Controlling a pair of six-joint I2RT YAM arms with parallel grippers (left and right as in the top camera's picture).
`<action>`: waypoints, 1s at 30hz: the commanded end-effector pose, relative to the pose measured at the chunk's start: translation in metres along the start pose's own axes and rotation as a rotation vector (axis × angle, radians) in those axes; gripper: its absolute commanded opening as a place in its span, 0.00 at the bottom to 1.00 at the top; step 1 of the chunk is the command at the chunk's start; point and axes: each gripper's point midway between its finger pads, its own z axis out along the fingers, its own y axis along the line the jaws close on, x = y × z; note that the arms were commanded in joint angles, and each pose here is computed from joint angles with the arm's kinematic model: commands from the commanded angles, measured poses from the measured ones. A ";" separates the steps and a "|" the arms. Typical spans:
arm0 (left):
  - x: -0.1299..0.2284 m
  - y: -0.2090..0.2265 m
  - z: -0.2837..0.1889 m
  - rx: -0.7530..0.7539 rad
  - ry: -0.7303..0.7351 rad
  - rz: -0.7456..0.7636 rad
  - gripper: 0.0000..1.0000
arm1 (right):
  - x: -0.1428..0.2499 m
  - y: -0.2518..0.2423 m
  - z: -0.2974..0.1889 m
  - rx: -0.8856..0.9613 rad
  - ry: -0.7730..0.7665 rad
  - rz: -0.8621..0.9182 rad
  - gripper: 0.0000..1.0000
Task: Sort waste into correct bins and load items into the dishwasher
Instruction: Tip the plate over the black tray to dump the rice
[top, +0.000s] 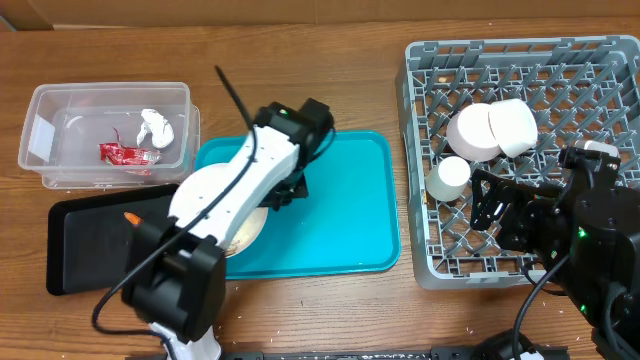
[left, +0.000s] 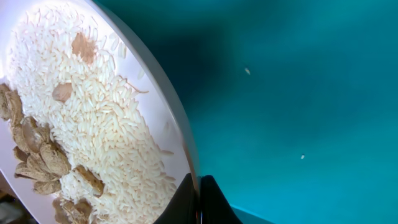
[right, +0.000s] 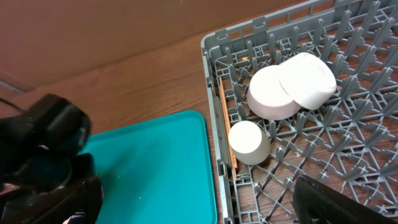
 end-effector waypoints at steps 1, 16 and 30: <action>-0.020 0.030 -0.034 0.061 -0.102 -0.100 0.04 | -0.002 -0.002 0.001 0.010 -0.007 0.003 1.00; -0.066 0.125 -0.017 0.344 -0.124 -0.314 0.04 | -0.002 -0.002 0.001 0.010 -0.007 0.003 1.00; -0.077 0.158 0.009 0.803 -0.201 -0.360 0.04 | -0.002 -0.002 0.001 0.010 -0.007 0.003 1.00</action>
